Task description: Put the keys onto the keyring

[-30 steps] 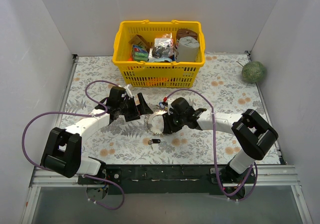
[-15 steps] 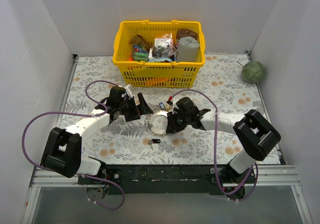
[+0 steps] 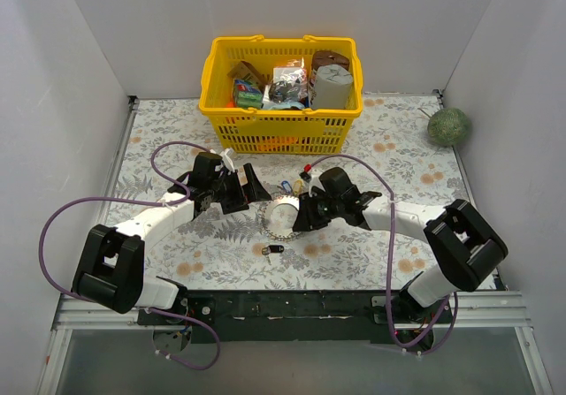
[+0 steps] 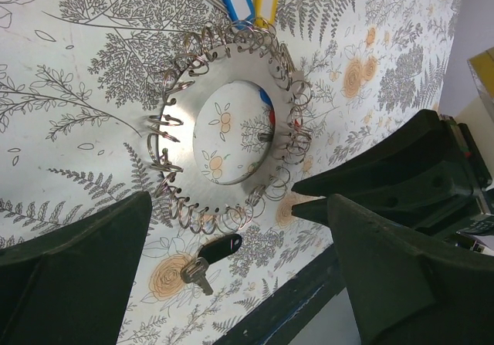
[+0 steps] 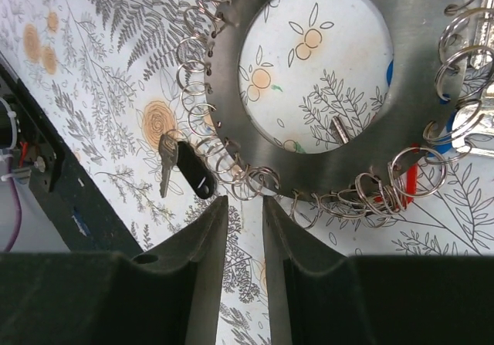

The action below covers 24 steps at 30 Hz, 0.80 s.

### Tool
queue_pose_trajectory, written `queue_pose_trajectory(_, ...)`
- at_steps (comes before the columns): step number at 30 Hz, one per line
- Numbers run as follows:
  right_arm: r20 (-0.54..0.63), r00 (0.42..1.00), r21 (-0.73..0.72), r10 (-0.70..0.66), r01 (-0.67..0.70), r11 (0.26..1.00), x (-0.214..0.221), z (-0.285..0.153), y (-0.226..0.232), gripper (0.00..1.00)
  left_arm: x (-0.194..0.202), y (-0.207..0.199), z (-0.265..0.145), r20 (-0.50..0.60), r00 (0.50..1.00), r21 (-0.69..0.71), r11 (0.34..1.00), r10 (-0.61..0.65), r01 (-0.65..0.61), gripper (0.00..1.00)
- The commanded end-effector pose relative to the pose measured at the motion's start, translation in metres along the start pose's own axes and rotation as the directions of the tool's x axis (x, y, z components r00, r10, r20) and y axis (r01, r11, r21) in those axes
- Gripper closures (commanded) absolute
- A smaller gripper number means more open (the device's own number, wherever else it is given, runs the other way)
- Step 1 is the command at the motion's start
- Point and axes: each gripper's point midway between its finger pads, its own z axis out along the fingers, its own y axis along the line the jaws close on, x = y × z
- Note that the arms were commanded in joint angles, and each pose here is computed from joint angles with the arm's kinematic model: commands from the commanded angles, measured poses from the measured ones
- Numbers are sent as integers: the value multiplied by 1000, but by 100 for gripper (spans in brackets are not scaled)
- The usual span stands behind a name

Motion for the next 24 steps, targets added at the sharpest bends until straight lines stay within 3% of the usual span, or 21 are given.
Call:
queue_pose_trajectory(1, 59, 998, -40, 7, -4, 999, -15, -10, 10, 67, -5, -12, -6, 21, 999, 49, 998, 30, -31, 2)
queue_pose_trajectory(16, 20, 995, 15, 99, -99, 995, 2, -11, -5, 66, -1, -11, -5, 13, 1000, 63, 998, 26, -26, 4)
queue_pose_trajectory(24, -7, 992, 52, 129, -129, 990, 14, -8, -15, 58, 1, -10, -5, 13, 1000, 63, 998, 21, -22, 3)
